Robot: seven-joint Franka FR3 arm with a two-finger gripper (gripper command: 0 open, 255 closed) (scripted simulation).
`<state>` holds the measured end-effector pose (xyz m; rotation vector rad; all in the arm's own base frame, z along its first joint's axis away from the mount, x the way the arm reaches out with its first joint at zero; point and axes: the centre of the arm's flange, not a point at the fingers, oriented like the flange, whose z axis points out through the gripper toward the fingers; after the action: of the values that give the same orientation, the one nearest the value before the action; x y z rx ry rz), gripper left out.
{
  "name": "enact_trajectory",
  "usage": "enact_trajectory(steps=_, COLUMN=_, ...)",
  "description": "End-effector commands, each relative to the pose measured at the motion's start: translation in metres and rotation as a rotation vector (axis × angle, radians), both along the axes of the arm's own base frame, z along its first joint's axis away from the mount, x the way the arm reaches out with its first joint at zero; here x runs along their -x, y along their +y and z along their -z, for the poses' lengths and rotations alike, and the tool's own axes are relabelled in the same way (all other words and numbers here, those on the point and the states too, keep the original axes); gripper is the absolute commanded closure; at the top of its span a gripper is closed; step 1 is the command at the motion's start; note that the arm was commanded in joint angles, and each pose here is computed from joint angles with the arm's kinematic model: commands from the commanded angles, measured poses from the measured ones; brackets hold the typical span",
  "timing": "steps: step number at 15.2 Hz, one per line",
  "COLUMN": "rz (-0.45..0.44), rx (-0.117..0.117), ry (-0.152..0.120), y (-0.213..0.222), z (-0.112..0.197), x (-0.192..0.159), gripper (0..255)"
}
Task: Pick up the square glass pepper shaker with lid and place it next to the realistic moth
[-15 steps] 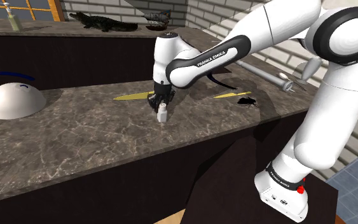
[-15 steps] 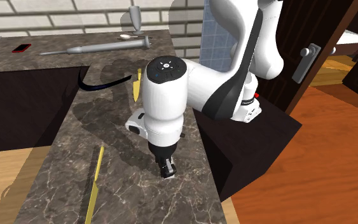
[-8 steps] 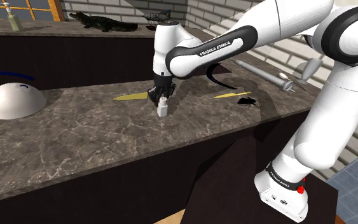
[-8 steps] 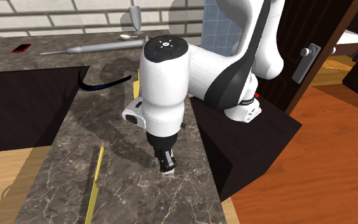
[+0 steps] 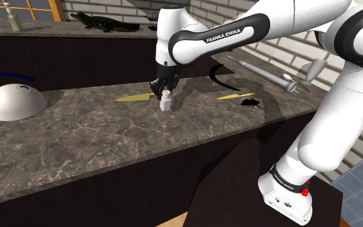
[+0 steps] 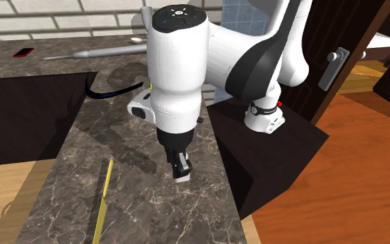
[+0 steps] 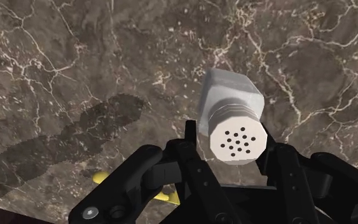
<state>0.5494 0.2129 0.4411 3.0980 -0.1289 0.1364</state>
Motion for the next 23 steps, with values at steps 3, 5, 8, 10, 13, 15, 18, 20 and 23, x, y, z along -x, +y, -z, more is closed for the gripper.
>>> enact_trajectory(steps=3, rz=0.000, rx=0.000, ry=0.000, y=-0.001, z=-0.021, x=0.000, gripper=255)
enact_trajectory(steps=5, rz=0.000, rx=0.000, ry=0.000, y=-0.001, z=-0.032, x=0.000, gripper=255)
enact_trajectory(steps=8, rz=0.000, rx=0.000, ry=0.000, y=-0.001, z=-0.048, x=0.000, gripper=255)
enact_trajectory(steps=10, rz=0.000, rx=0.000, ry=0.000, y=-0.001, z=-0.058, x=0.000, gripper=255)
enact_trajectory(steps=13, rz=0.000, rx=0.000, ry=0.000, y=-0.012, z=-0.065, x=0.006, gripper=255)
enact_trajectory(steps=15, rz=0.000, rx=0.000, ry=0.000, y=-0.035, z=-0.065, x=0.020, gripper=255)
enact_trajectory(steps=18, rz=0.000, rx=0.000, ry=0.000, y=-0.069, z=-0.065, x=0.039, gripper=255)
enact_trajectory(steps=20, rz=0.000, rx=0.000, ry=0.000, y=-0.092, z=-0.065, x=0.053, gripper=255)
enact_trajectory(steps=23, rz=0.000, rx=0.000, ry=0.000, y=-0.126, z=-0.065, x=0.073, gripper=255)
